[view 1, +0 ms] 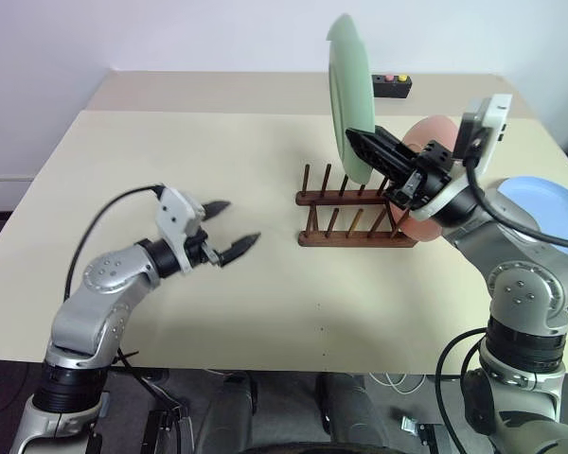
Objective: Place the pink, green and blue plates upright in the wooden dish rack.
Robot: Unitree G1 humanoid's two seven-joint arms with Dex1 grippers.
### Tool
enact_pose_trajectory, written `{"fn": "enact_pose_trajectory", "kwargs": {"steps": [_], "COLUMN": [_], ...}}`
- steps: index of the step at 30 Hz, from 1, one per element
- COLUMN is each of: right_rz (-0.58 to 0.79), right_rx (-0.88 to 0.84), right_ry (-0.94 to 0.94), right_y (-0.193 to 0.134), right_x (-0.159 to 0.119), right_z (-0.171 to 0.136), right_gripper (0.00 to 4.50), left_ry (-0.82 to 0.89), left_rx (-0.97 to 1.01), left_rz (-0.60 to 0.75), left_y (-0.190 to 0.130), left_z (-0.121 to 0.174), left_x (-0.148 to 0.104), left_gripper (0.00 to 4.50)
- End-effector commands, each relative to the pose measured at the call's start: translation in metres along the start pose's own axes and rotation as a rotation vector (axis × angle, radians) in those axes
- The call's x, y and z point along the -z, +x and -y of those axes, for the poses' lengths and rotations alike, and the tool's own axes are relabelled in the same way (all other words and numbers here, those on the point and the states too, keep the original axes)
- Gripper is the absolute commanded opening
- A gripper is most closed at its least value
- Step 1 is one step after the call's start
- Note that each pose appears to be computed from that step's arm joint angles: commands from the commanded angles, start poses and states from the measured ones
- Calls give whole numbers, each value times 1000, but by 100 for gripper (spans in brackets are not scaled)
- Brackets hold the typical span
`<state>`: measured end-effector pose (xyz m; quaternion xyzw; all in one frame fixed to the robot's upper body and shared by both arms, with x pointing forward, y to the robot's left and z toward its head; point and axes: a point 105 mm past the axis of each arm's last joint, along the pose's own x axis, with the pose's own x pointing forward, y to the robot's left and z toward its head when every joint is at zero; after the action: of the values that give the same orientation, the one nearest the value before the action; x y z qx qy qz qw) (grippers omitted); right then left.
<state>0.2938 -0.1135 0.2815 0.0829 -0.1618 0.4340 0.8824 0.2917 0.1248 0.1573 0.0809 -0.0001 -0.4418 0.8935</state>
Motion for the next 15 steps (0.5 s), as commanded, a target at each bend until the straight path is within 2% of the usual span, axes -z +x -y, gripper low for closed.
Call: {"fn": "enact_pose_trajectory", "kwargs": {"steps": [1, 10, 15], "right_rz": [35, 58, 29], "right_rx": [2, 73, 78], "right_ry": [-7, 116, 155], "right_y": [-6, -15, -16], "right_x": [-13, -16, -7], "right_z": [-3, 14, 15], "right_gripper": [0, 0, 0], "left_ry": [54, 59, 62], "left_rx": [90, 94, 92], "left_rz": [30, 14, 8], "left_y": [-2, 2, 2], "left_z": [15, 18, 18], "left_x": [-13, -9, -7], "left_gripper": [446, 446, 446]}}
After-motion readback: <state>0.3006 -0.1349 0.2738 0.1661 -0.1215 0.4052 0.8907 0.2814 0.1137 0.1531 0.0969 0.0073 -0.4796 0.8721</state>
